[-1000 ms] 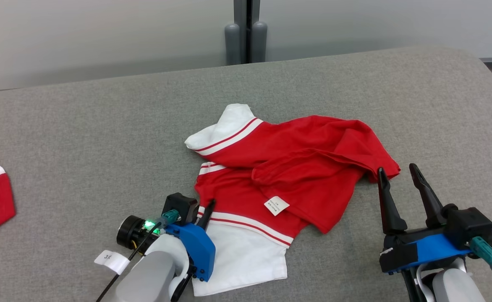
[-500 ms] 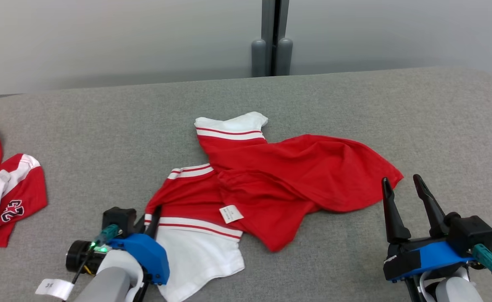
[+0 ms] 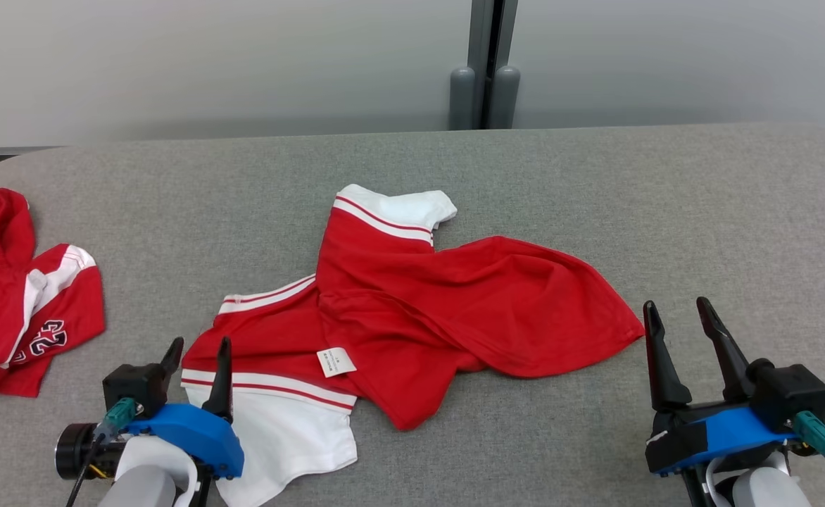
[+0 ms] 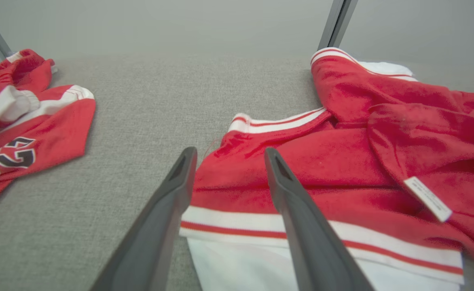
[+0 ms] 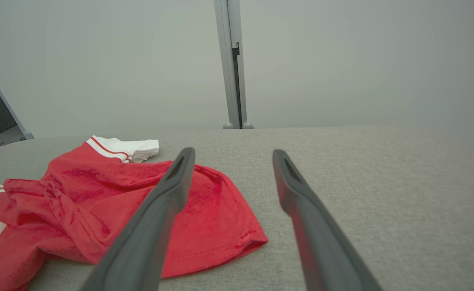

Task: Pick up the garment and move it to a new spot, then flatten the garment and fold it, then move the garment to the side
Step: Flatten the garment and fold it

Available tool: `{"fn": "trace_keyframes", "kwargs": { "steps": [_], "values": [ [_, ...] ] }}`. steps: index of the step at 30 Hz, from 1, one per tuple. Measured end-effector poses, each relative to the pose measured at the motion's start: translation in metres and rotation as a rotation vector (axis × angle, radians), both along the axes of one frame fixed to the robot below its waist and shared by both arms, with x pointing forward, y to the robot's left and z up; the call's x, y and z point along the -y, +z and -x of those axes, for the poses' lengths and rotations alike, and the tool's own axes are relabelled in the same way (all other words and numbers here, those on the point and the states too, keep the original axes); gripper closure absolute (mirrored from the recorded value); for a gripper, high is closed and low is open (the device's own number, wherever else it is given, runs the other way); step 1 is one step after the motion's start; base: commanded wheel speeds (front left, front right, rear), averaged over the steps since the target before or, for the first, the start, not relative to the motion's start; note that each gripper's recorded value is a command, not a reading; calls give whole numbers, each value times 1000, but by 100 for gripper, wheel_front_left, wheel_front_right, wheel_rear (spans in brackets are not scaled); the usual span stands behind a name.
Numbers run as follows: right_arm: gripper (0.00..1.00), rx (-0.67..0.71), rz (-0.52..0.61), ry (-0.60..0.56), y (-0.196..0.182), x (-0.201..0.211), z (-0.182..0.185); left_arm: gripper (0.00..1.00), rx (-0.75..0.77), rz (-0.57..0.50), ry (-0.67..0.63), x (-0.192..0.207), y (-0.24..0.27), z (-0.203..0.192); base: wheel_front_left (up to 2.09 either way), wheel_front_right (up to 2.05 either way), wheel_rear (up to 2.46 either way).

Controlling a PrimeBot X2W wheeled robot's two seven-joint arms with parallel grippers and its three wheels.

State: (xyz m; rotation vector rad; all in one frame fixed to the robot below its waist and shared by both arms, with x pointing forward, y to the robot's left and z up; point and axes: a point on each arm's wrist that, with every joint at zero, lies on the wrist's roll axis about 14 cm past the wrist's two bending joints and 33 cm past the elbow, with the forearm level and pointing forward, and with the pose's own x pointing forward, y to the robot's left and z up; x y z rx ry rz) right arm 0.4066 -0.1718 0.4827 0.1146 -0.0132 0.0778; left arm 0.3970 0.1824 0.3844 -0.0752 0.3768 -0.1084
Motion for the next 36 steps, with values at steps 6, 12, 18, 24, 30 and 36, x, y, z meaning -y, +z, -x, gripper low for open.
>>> {"fn": "trace_keyframes", "kwargs": {
  "steps": [6,12,18,24,30,36],
  "values": [
    [0,14,0,19,5,-7,0,0,162,15,37,2,45,-11,0,0,0],
    [0,29,0,28,11,-10,1,0,324,20,80,-3,91,-9,0,0,0],
    [0,23,-1,33,9,-12,4,0,433,4,127,-11,121,-1,0,0,0],
    [0,13,-3,30,6,-11,6,0,463,-20,158,-19,129,11,0,0,0],
    [0,-22,-2,8,-5,-4,8,0,451,-25,164,-20,123,20,0,0,0],
    [0,-11,39,9,1,-3,-6,0,444,-24,168,-21,120,20,0,0,0]
  ]
}}
